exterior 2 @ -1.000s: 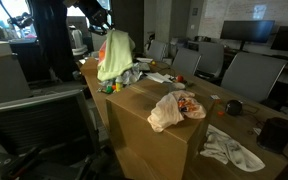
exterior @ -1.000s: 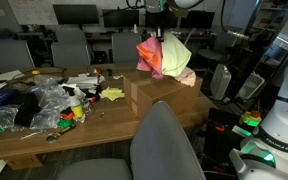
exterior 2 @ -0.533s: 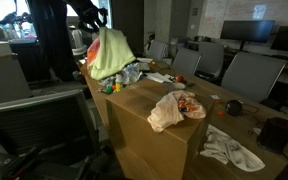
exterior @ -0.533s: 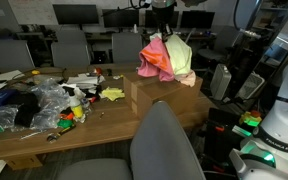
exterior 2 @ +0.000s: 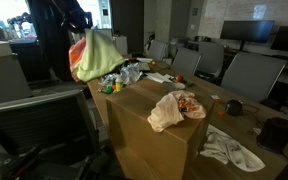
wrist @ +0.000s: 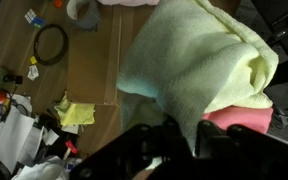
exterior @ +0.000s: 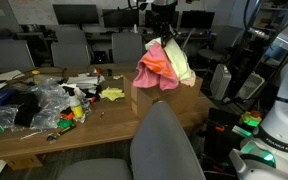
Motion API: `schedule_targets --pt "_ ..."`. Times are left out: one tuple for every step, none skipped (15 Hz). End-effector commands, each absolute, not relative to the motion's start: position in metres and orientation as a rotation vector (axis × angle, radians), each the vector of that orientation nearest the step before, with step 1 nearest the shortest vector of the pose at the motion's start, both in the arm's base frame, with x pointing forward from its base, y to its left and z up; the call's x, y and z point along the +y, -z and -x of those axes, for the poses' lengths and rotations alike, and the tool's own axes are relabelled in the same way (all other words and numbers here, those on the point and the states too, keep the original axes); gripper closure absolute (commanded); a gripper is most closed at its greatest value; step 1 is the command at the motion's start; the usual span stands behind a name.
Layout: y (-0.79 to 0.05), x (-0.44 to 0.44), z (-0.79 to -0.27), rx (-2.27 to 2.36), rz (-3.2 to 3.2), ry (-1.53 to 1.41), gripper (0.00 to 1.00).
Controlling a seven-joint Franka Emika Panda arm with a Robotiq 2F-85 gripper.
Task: Hang the shirts that are on the box on the back of the chair
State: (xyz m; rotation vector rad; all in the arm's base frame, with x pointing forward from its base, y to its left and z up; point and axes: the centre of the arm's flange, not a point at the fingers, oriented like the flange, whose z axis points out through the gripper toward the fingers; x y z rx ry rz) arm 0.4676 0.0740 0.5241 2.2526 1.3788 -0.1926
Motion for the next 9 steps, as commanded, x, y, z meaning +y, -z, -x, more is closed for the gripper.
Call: schedule_targets --pt "-0.531 0.088 -0.448 1.535 -2.187 0.201 0.97" --pt "-0.530 0.093 -0.445 1.566 -2.167 0.208 0.97" --pt "-0.528 0.097 -0.442 1.593 -2.146 0.218 0.97" --pt "-0.527 0.101 -0.439 1.616 -2.123 0.224 0.97" --pt "-0.526 0.105 -0.436 1.633 -2.104 0.228 0.97" --pt "-0.524 0.109 -0.433 1.655 -2.088 0.244 0.97" --pt "-0.522 0.112 -0.428 1.668 -2.068 0.253 0.97" --pt "-0.519 0.116 -0.422 1.677 -2.046 0.262 0.97" --pt "-0.516 0.119 -0.416 1.683 -2.030 0.270 0.97"
